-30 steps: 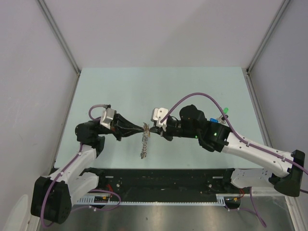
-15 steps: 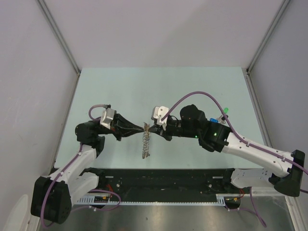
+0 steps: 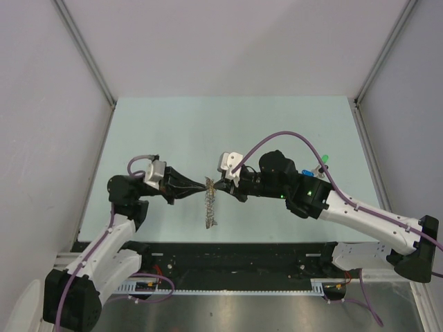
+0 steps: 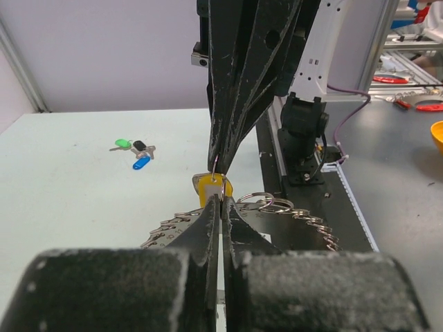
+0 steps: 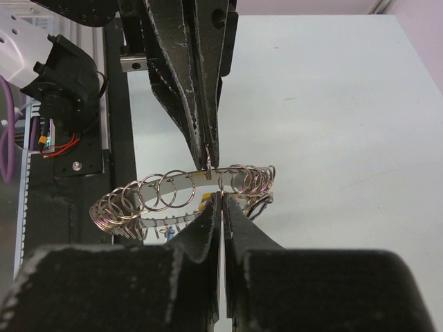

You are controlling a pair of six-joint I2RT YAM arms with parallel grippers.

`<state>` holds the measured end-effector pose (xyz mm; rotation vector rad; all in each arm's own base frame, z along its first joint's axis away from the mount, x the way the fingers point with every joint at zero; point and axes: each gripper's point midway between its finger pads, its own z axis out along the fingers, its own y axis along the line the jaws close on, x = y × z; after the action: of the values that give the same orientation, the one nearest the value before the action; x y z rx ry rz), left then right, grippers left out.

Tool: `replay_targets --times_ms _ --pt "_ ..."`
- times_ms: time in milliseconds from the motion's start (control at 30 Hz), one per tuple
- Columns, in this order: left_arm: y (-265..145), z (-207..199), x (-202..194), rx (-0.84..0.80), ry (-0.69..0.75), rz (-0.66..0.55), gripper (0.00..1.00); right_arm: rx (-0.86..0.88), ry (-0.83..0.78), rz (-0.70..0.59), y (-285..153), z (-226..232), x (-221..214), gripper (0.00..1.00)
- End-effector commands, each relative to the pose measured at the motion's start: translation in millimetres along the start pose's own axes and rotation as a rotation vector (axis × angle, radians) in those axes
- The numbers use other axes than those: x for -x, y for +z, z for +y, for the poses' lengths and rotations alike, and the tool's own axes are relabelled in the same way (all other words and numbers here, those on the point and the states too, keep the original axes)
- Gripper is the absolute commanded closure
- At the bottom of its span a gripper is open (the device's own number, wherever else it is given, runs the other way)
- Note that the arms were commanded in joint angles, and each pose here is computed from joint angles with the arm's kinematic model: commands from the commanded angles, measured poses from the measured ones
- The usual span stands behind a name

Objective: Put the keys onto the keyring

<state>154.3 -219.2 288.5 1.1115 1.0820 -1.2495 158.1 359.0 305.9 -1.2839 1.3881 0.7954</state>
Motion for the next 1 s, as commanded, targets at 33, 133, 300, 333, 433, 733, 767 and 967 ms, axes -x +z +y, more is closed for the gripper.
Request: replay_targets --times_ms 33,133,300,333,433,733,767,967 --pt "1.4 6.6 14.1 0.027 0.092 -0.006 1.00 -0.013 -0.016 -0.084 -11.0 -2.4 32.9 1.00" --pt "1.8 6.3 14.1 0.020 0.087 -0.007 0.99 0.001 -0.018 -0.084 -10.0 -0.1 32.4 1.00" --pt "1.7 6.1 14.4 0.020 0.090 -0.010 0.99 0.032 -0.025 -0.085 -8.7 4.9 32.2 1.00" --pt "1.7 5.5 14.5 0.018 0.090 -0.009 1.00 0.034 -0.024 -0.081 -8.3 5.4 31.0 1.00" --pt "1.6 5.7 14.3 0.020 0.090 -0.010 0.99 0.031 -0.018 -0.070 -6.7 4.4 27.7 1.00" --pt "1.6 4.5 15.2 0.015 0.097 -0.012 1.00 0.009 -0.008 -0.054 -4.4 1.4 23.7 1.00" --pt "1.6 4.3 14.4 0.014 0.092 -0.011 1.00 0.012 -0.009 -0.056 -4.0 1.4 24.1 1.00" --pt "1.6 2.9 15.9 0.011 0.097 -0.017 1.00 0.035 -0.003 -0.039 0.8 5.1 18.0 1.00"
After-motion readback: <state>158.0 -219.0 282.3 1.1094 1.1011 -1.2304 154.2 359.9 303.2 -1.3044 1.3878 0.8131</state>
